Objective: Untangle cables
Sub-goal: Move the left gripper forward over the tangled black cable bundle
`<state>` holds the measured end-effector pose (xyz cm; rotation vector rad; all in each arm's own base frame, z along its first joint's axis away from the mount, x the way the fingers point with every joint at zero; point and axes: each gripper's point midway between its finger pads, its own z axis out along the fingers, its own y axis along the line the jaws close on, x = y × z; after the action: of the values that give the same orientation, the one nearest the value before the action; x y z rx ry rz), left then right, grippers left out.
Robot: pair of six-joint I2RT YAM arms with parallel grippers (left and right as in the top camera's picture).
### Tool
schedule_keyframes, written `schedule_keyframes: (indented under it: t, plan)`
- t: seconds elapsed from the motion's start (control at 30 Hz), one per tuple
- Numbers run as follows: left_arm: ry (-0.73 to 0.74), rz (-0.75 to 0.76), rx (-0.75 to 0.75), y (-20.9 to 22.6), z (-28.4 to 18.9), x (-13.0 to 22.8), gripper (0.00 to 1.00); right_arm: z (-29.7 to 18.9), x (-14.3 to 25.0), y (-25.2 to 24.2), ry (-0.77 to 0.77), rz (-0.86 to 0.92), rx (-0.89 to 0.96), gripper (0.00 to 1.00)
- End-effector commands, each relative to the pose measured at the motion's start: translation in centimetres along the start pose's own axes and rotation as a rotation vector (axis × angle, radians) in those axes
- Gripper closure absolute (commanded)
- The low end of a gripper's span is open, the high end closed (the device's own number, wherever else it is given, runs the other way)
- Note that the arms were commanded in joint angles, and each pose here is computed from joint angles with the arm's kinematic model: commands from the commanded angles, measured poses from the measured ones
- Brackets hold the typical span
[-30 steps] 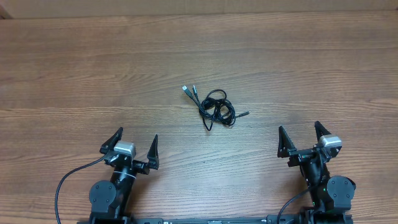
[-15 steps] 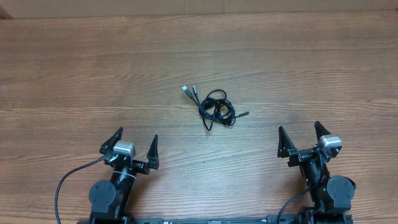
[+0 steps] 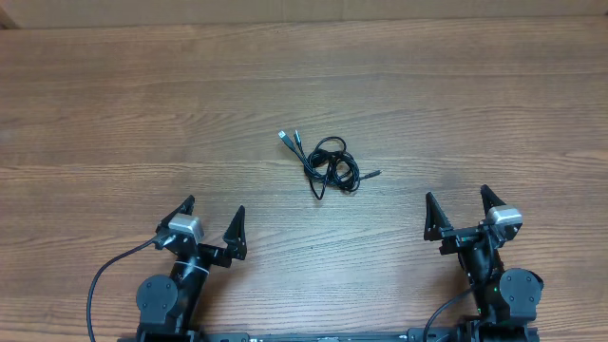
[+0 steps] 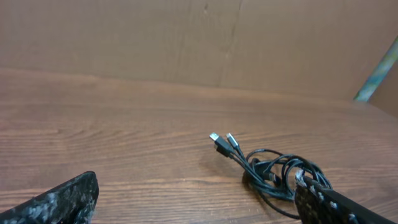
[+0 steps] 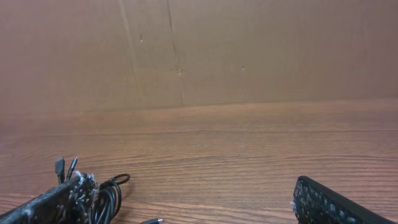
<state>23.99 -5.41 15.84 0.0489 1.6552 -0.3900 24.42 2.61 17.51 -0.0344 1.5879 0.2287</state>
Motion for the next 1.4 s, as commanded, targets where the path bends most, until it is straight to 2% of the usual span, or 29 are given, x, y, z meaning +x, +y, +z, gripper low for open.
schedule_keyframes:
  t: [0.0,0.17,0.53,0.8,1.07,1.37]
  plan:
    - [0.040,0.028,0.017,-0.2,0.1,0.6,0.00,0.0,0.1,-0.2,-0.006,0.003,0.010,0.00]
    - [0.119,0.063,0.004,-0.4,-0.4,0.5,0.00,0.0,0.1,-0.2,-0.006,0.003,0.010,0.00]
    - [0.293,0.044,-0.021,-1.1,-0.6,-2.9,0.00,0.0,0.1,-0.2,-0.006,0.003,0.010,0.00]
    - [0.577,0.058,-0.009,-1.9,0.8,-5.5,0.00,0.0,0.1,-0.2,-0.006,0.003,0.010,0.00]
    - [0.759,0.032,-0.029,-1.7,1.4,-5.6,0.00,0.0,0.1,-0.2,-0.006,0.003,0.010,0.00]
    - [0.860,0.018,-0.037,-1.1,2.4,-4.2,0.00,0.0,0.1,-0.2,-0.006,0.003,0.010,0.00]
